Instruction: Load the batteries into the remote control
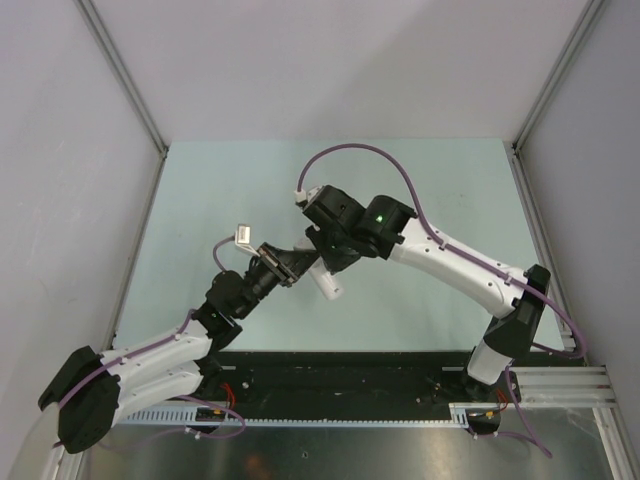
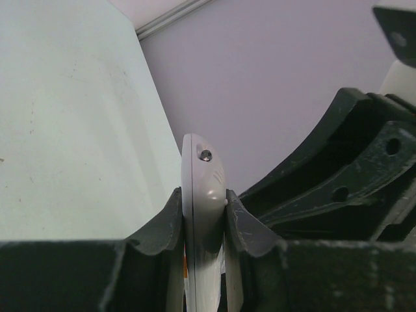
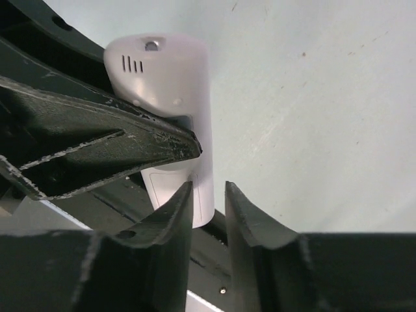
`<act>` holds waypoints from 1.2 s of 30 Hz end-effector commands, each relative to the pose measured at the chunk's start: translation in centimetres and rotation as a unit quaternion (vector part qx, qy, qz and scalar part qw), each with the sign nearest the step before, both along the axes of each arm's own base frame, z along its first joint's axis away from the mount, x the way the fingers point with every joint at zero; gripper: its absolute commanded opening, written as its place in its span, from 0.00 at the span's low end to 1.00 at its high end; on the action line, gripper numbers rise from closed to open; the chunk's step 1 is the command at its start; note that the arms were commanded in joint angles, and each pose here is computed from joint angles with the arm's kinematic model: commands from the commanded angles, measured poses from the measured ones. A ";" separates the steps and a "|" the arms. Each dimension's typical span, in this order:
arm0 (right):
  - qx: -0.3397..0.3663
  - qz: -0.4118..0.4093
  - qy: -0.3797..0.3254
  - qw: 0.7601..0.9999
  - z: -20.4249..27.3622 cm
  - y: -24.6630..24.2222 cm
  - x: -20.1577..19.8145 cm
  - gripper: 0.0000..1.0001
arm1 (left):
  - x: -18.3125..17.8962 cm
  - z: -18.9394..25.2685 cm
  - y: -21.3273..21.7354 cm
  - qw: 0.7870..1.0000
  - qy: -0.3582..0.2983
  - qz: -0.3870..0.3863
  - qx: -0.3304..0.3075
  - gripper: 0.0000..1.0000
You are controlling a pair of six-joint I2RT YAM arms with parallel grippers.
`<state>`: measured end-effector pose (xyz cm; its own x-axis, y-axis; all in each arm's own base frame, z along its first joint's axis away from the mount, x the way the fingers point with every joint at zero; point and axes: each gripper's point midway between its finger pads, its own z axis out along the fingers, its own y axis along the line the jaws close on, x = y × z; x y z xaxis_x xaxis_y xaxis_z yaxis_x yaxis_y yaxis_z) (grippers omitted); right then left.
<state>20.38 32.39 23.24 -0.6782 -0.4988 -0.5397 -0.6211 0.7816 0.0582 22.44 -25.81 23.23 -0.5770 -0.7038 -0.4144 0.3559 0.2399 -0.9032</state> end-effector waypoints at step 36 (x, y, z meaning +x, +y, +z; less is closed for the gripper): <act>0.425 0.085 0.136 0.891 3.3 1.2 -4.9 0.93 | -3.0 5.7 -1.0 0.984 -0.033 -0.166 -0.059 0.00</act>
<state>16.21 32.07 25.62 -0.8186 -0.0875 -0.5677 -0.5587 0.3504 0.7517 20.17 -26.89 24.83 -0.7769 -0.5219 -0.3523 0.3675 0.0784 -0.9267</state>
